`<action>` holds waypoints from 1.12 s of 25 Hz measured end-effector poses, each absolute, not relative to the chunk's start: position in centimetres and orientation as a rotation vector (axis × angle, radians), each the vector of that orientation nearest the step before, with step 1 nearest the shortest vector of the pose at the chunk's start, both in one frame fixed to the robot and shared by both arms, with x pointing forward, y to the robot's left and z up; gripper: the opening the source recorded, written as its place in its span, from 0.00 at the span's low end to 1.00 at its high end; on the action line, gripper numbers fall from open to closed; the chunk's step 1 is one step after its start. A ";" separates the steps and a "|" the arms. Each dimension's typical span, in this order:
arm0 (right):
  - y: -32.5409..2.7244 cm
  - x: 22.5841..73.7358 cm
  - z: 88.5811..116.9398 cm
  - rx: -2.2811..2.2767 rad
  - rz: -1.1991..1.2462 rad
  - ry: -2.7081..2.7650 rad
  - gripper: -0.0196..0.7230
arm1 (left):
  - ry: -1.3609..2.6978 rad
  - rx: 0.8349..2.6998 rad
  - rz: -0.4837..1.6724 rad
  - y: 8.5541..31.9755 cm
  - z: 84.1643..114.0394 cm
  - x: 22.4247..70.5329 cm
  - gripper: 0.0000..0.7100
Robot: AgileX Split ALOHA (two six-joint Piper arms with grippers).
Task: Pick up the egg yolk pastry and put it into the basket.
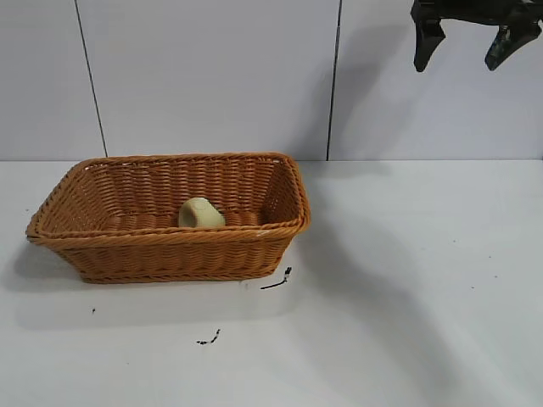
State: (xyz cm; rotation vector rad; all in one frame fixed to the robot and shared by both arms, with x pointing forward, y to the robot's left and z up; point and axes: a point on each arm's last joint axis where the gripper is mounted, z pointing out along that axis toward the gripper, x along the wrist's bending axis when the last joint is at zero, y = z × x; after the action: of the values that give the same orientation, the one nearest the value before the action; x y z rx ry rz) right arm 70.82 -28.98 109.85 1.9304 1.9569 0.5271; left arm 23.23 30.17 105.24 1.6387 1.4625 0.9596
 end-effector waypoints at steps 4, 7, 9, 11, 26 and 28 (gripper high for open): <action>-29.0 66.9 112.6 1.930 0.528 1.956 0.96 | 1.463 1.639 0.960 30.2 105.2 23.2 0.98; -29.1 62.6 114.6 1.923 0.527 1.961 0.96 | 1.463 1.639 0.960 30.2 105.2 23.2 0.98; -29.1 59.7 115.5 1.920 0.527 1.963 0.96 | 1.463 1.639 0.960 30.2 105.2 23.2 0.98; -29.2 56.4 115.6 1.931 0.512 1.976 0.96 | 1.463 1.639 0.960 30.2 105.2 23.2 0.98; -29.3 32.8 104.5 1.845 0.541 2.041 0.96 | 1.463 1.639 0.960 30.2 105.2 23.2 0.98; -29.3 30.7 103.7 1.777 0.615 1.999 0.96 | 1.463 1.639 0.960 30.2 105.2 23.2 0.98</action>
State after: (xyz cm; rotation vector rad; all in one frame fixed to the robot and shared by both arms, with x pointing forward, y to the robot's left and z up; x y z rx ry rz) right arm 30.65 -29.25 103.69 1.7772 1.9989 0.6153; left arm 23.23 30.17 105.24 1.6387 1.4625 0.9596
